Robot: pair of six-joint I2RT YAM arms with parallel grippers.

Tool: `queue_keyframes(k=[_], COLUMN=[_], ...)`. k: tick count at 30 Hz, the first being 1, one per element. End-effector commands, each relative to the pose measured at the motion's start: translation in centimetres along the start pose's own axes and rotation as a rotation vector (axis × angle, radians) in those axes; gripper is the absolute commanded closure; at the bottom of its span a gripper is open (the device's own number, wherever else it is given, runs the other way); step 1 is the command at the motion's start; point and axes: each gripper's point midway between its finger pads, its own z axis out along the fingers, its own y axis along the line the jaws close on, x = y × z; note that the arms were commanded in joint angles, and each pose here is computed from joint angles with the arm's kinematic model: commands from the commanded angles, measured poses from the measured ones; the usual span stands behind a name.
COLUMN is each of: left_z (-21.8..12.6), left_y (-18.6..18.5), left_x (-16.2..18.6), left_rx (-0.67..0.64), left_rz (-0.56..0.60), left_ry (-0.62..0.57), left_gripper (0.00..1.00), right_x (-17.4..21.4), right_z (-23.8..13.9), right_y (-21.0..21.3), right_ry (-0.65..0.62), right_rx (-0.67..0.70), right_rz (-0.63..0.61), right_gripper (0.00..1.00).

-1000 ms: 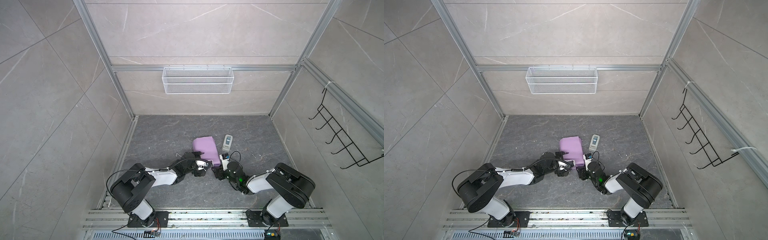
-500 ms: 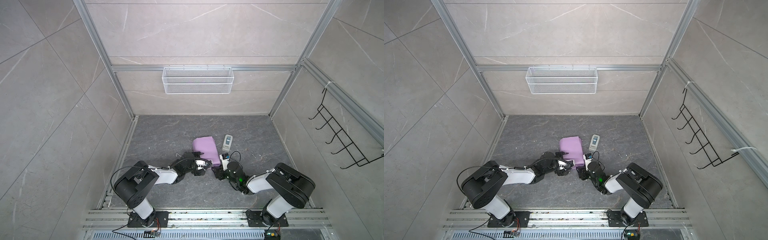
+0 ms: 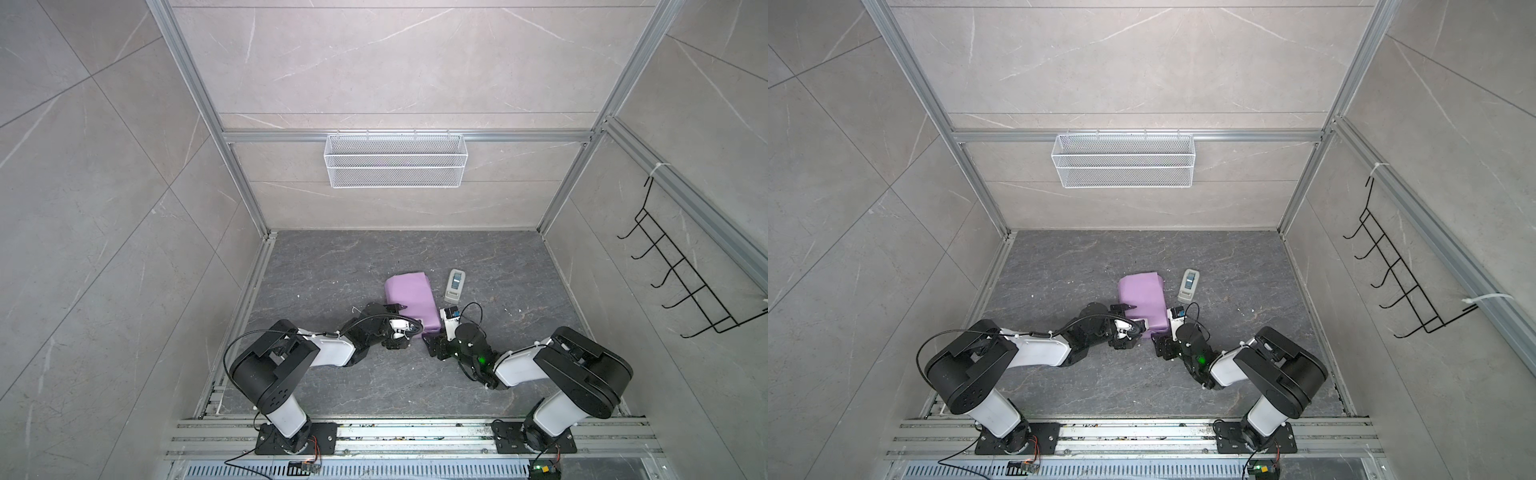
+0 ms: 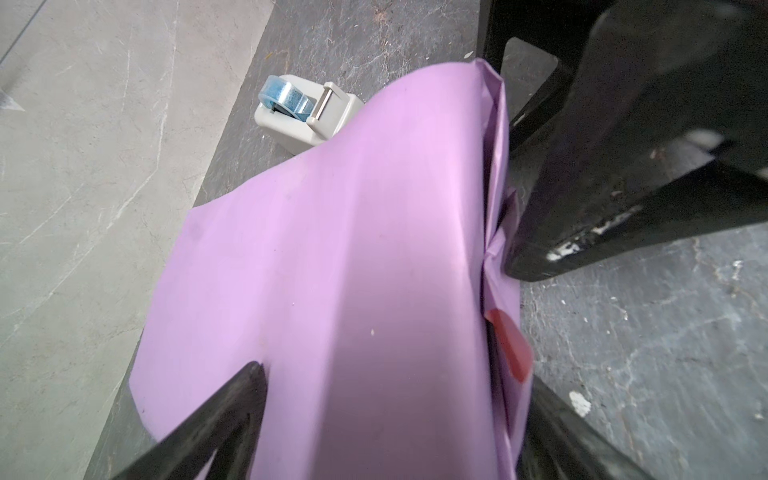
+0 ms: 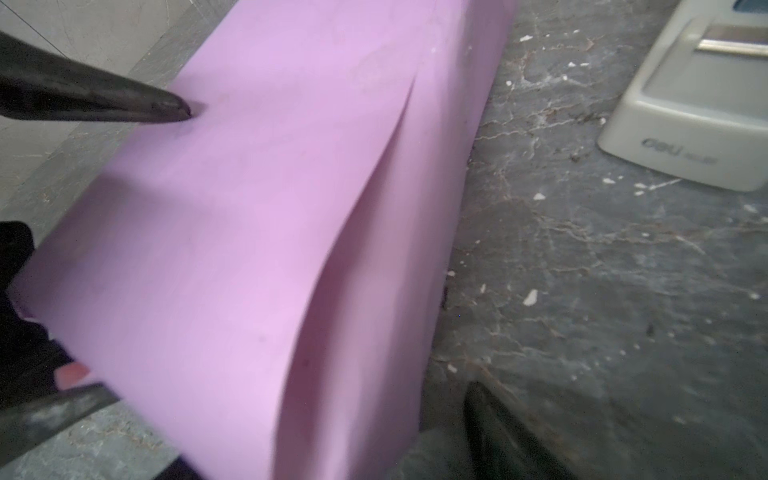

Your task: Wrap the gift box in paper

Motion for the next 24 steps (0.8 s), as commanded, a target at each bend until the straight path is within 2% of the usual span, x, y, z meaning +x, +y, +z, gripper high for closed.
queue_keyframes(k=[1,5,10,24], left_z=[0.2,0.2,0.1,0.0], left_y=[-0.5,-0.5,-0.5,-0.4], left_x=[0.4,0.4,0.2,0.2], left_rx=[0.025,0.032,0.033,0.031], left_rz=[-0.029,-0.034,-0.038,-0.039], left_ry=[-0.005,-0.003,-0.008,-0.003], left_gripper=[0.13,0.13,0.13,0.13], right_x=[0.3,0.1,-0.4,-2.2], right_z=[-0.1,0.3,0.9,0.2], right_y=[-0.2,0.2,1.0,2.7], right_ry=[0.006,-0.007,-0.025,-0.089], right_rx=[0.011,-0.012,-0.054,-0.147], right_rz=[0.007,0.034,0.08,0.202], right_gripper=[0.2,0.09,0.02,0.01])
